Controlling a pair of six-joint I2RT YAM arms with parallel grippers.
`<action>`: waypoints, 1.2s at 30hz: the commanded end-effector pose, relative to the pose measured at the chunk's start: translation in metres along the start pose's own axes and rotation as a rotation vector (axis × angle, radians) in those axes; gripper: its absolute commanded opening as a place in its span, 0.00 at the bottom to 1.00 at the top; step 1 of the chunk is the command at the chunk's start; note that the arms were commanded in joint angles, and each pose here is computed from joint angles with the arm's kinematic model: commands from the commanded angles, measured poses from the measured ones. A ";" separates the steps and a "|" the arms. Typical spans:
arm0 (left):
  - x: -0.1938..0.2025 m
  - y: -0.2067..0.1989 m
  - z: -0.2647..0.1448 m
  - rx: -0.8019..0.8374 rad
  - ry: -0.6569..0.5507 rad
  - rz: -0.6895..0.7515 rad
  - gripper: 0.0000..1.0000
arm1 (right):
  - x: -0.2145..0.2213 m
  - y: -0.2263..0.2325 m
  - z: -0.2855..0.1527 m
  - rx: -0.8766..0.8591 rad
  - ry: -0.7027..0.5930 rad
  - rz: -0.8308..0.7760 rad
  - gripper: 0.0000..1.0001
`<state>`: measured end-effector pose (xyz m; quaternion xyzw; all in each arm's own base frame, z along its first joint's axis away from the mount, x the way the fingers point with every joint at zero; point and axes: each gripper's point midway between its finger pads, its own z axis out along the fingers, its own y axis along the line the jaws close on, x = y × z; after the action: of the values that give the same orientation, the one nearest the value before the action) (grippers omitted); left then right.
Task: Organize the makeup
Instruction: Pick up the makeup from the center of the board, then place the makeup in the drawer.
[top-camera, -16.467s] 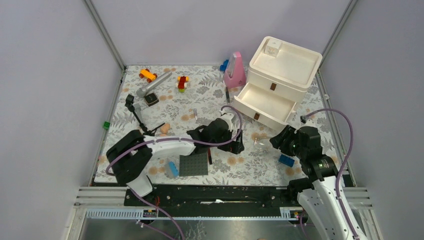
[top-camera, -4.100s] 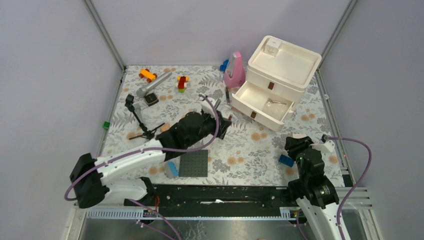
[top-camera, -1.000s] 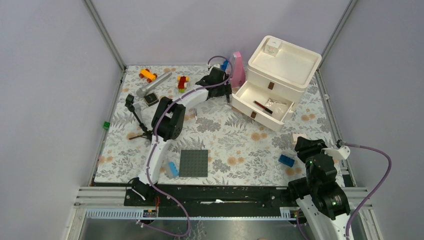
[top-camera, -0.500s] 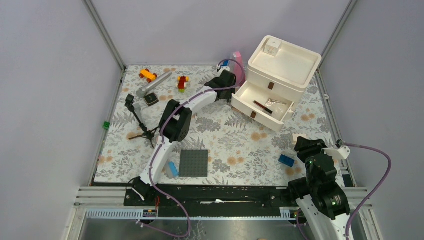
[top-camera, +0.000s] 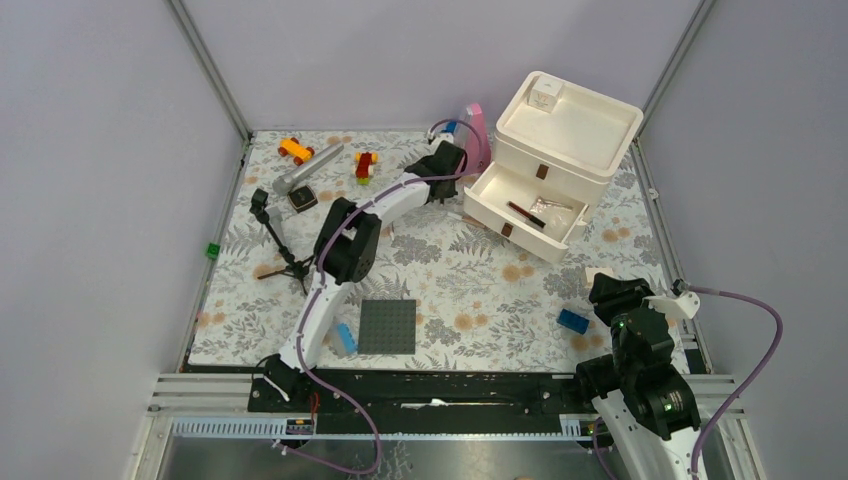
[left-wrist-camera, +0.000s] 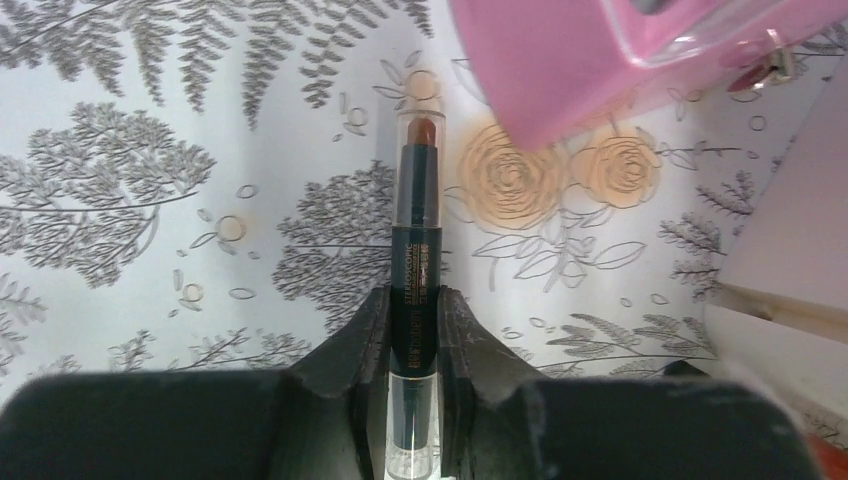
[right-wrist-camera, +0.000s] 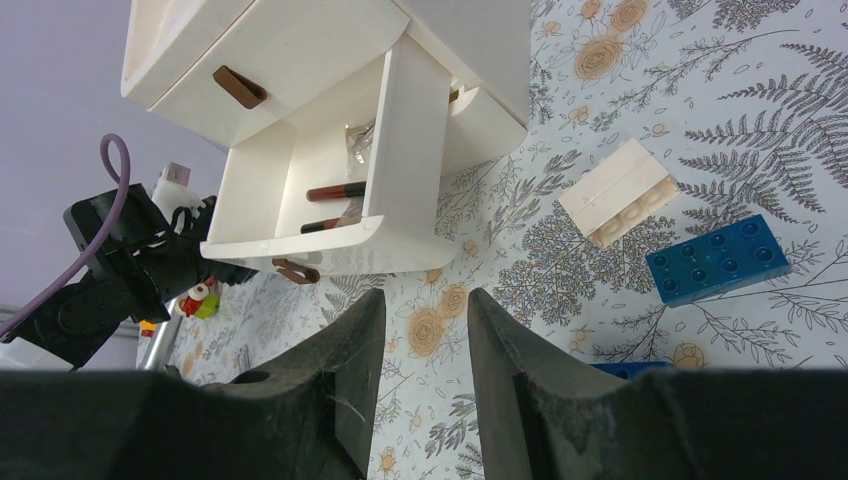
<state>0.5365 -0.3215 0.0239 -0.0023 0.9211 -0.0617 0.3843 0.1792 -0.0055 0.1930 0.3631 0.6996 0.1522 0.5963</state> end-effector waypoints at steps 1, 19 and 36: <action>0.006 0.048 -0.008 -0.096 0.042 -0.026 0.02 | -0.008 0.008 -0.002 -0.034 -0.027 0.016 0.43; -0.095 -0.041 -0.272 0.542 -0.358 -0.423 0.00 | -0.009 0.007 -0.001 -0.027 -0.030 0.015 0.43; -0.044 -0.155 -0.252 0.562 -0.145 -0.872 0.00 | -0.017 0.006 -0.007 -0.014 -0.046 0.026 0.43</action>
<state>0.3658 -0.4371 0.2199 -0.2121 0.7957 -0.4239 0.3770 0.1791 -0.0056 0.1928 0.3632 0.6997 0.1521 0.5961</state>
